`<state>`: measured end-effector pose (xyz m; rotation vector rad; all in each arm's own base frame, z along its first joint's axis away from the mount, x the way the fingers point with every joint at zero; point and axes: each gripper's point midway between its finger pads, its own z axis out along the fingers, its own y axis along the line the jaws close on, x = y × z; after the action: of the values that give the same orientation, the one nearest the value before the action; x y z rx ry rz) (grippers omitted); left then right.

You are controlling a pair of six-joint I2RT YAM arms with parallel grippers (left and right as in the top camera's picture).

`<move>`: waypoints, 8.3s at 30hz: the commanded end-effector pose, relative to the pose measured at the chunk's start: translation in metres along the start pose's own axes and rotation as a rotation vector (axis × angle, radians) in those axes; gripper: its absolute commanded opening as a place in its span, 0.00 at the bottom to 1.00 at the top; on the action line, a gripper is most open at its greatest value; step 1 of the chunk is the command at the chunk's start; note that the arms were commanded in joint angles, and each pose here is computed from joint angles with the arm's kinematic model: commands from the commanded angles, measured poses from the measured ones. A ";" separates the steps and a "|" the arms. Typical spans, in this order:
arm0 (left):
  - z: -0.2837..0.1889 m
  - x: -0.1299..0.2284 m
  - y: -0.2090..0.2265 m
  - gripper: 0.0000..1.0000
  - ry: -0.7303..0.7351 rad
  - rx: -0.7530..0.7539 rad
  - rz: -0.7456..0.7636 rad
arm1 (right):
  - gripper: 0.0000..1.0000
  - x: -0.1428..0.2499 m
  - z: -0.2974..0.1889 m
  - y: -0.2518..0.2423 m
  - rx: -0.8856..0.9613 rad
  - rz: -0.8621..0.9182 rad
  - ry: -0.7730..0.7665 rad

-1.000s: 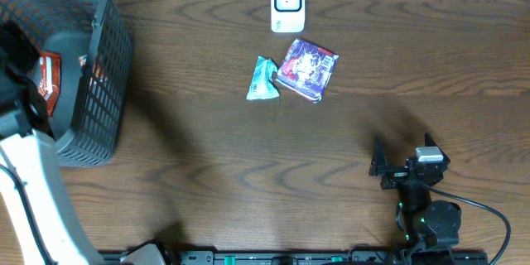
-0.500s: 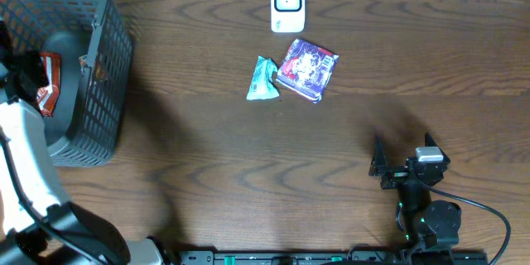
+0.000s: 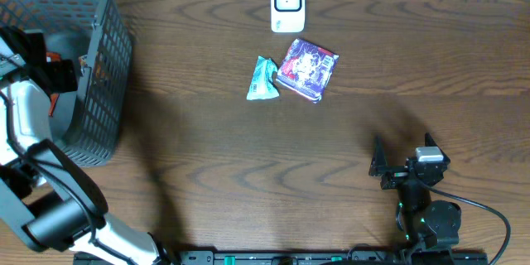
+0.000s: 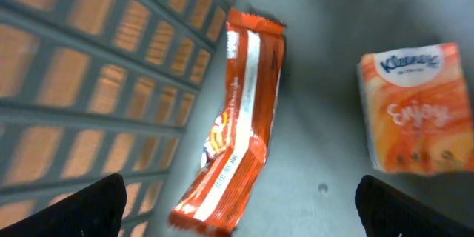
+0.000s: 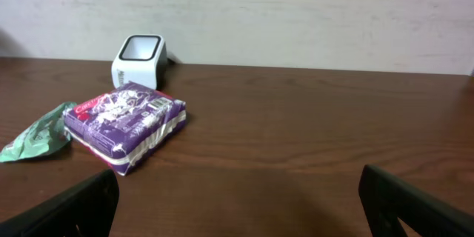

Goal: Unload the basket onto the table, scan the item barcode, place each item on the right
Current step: 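Reach the left gripper into the basket and grasp the red snack bar, then move the red snack bar to the scanner and drop it by the green packet, then reach the left gripper into the basket and grasp the orange Kleenex pack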

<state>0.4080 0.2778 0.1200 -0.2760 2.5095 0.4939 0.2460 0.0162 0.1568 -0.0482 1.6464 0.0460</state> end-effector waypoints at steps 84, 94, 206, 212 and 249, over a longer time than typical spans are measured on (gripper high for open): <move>-0.261 -0.142 0.010 0.07 -0.756 0.474 -0.752 | 0.99 0.001 0.000 0.000 0.001 -0.011 0.002; -0.360 -0.157 -0.117 0.07 -0.771 0.845 -0.663 | 0.99 0.001 0.000 0.000 0.001 -0.011 0.002; 0.078 -0.005 -0.086 0.75 -0.049 0.317 -0.251 | 0.99 0.001 0.000 0.000 0.001 -0.011 0.004; 0.089 0.008 -0.092 0.71 -0.016 0.325 -0.224 | 0.99 0.001 0.000 0.000 0.001 -0.011 0.004; 0.033 -0.005 -0.083 0.07 0.044 0.341 -0.465 | 0.99 0.002 0.000 0.000 0.001 -0.011 0.005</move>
<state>0.4560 0.2026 0.0470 -0.5881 2.4922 -0.1732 0.2460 0.0162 0.1568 -0.0482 1.6464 0.0460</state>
